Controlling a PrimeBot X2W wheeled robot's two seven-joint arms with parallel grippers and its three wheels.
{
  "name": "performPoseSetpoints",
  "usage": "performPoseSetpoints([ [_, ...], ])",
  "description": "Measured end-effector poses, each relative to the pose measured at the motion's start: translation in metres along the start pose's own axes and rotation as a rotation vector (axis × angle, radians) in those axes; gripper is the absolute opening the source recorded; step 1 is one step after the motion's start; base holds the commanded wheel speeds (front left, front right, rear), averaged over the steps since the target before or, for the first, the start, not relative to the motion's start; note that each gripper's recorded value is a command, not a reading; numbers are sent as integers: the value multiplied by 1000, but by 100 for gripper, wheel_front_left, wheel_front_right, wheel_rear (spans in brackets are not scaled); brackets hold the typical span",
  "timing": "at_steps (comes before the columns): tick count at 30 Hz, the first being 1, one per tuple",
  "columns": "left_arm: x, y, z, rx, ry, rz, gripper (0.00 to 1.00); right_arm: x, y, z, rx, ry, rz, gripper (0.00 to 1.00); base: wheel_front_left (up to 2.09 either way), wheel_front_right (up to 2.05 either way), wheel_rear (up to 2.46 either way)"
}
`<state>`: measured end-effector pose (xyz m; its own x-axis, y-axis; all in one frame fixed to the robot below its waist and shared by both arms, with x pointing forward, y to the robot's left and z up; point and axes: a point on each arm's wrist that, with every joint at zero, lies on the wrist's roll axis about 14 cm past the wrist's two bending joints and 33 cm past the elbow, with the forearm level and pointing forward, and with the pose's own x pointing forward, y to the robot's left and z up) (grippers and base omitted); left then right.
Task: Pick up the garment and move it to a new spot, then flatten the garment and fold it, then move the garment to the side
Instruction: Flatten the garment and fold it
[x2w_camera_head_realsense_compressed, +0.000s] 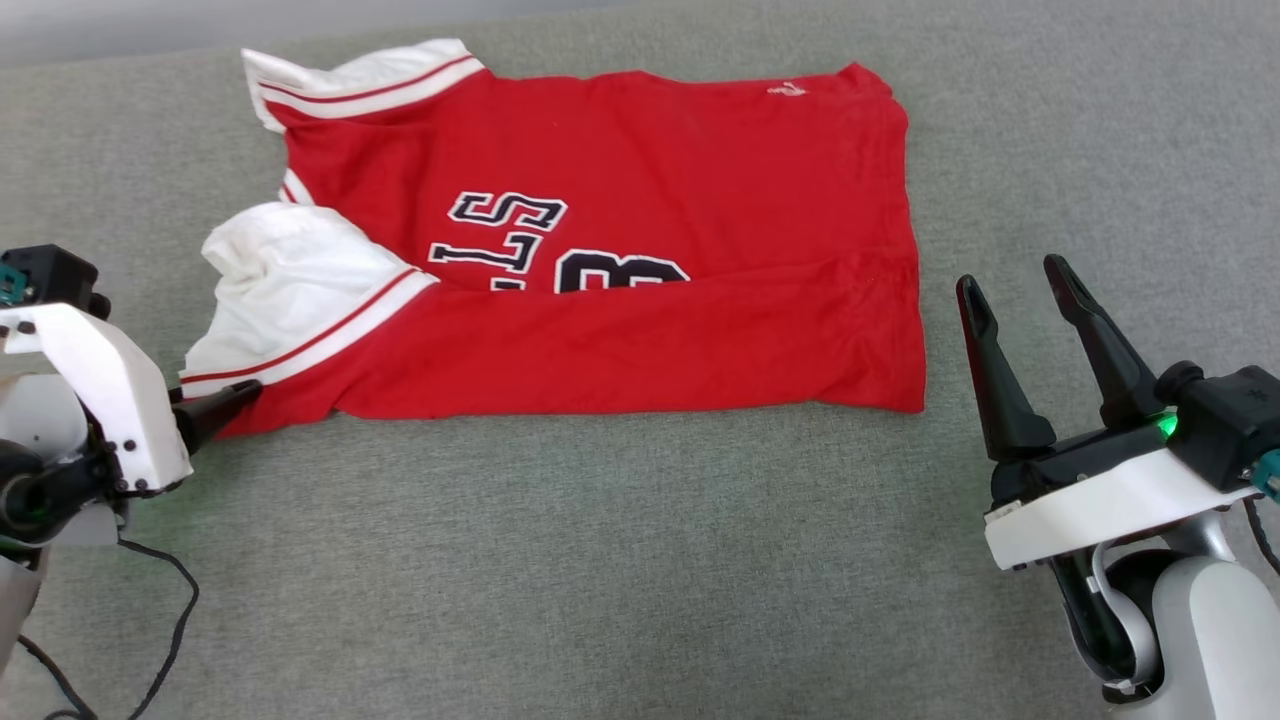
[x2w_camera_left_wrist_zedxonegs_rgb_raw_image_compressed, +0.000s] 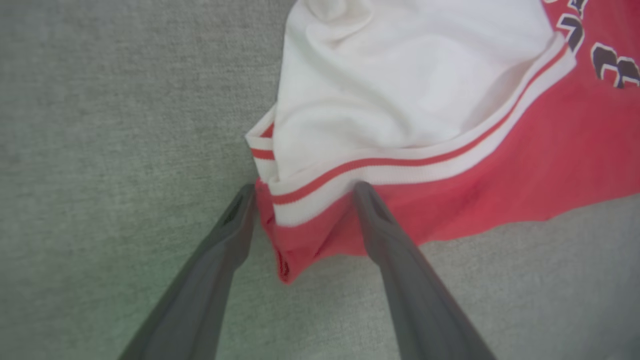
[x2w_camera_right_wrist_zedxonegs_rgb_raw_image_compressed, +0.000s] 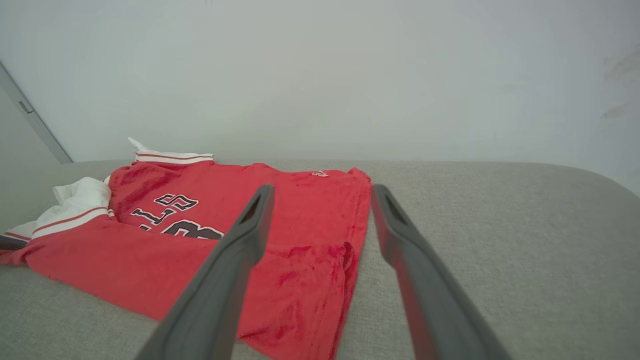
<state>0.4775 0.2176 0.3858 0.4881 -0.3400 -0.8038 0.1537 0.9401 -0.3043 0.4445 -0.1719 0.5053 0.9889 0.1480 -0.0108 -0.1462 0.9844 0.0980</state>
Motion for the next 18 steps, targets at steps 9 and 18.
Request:
performPoseSetpoints([
  [9, 20, -9, -13, -78, 65, -63, 0, -3, -21, -14, 29, 73, -59, 100, 0, 0, 0],
  [18, 9, -14, 1, -62, -67, -63, 0, -13, -45, -64, 132, 450, -90, 100, 0, 0, 0],
])
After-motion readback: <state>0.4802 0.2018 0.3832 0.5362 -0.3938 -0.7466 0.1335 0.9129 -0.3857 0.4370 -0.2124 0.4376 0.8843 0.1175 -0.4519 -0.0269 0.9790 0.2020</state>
